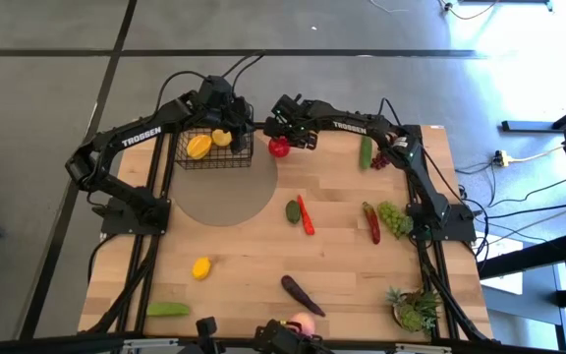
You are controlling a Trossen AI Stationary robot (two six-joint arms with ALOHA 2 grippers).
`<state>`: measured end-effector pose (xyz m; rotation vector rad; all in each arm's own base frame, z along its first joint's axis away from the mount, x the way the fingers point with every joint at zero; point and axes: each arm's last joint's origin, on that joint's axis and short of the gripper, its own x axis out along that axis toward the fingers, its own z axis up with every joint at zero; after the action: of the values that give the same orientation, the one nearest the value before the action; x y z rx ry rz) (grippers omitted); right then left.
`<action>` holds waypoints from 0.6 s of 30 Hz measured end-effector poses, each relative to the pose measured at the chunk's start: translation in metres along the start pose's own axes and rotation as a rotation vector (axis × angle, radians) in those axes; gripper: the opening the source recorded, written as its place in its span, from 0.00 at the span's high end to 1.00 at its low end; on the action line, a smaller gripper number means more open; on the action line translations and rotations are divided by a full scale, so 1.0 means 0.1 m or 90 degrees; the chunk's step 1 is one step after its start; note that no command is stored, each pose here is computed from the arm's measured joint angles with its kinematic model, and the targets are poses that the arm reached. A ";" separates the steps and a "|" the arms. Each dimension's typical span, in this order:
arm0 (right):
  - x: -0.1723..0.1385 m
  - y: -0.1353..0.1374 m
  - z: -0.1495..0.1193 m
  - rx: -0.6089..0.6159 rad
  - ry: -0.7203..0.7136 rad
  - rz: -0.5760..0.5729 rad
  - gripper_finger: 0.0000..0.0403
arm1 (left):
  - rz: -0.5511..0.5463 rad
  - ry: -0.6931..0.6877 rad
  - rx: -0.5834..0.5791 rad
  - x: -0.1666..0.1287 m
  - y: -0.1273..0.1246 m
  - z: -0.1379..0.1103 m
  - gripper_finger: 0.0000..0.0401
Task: Build produce basket
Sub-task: Put the red apple into the black wire basket
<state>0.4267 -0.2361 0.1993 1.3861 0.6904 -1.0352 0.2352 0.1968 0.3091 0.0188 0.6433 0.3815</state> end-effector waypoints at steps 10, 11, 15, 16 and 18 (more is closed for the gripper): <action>0.00 -0.01 0.00 0.001 0.022 0.002 0.38 | 0.000 0.000 0.000 0.00 0.00 0.00 0.81; -0.01 -0.01 0.00 0.001 0.020 0.002 0.39 | 0.000 0.000 0.000 0.00 0.00 0.00 0.81; -0.05 0.01 0.01 -0.019 0.010 0.011 0.42 | 0.000 0.000 0.000 0.00 0.00 0.00 0.81; -0.07 0.01 0.01 -0.028 0.008 0.012 0.42 | 0.000 0.000 0.000 0.00 0.00 0.00 0.81; -0.10 0.03 0.02 -0.035 0.002 0.017 0.43 | 0.000 0.000 0.000 0.00 0.00 0.00 0.81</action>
<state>0.4243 -0.2363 0.2100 1.3456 0.6956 -0.9857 0.2352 0.1968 0.3091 0.0188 0.6433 0.3814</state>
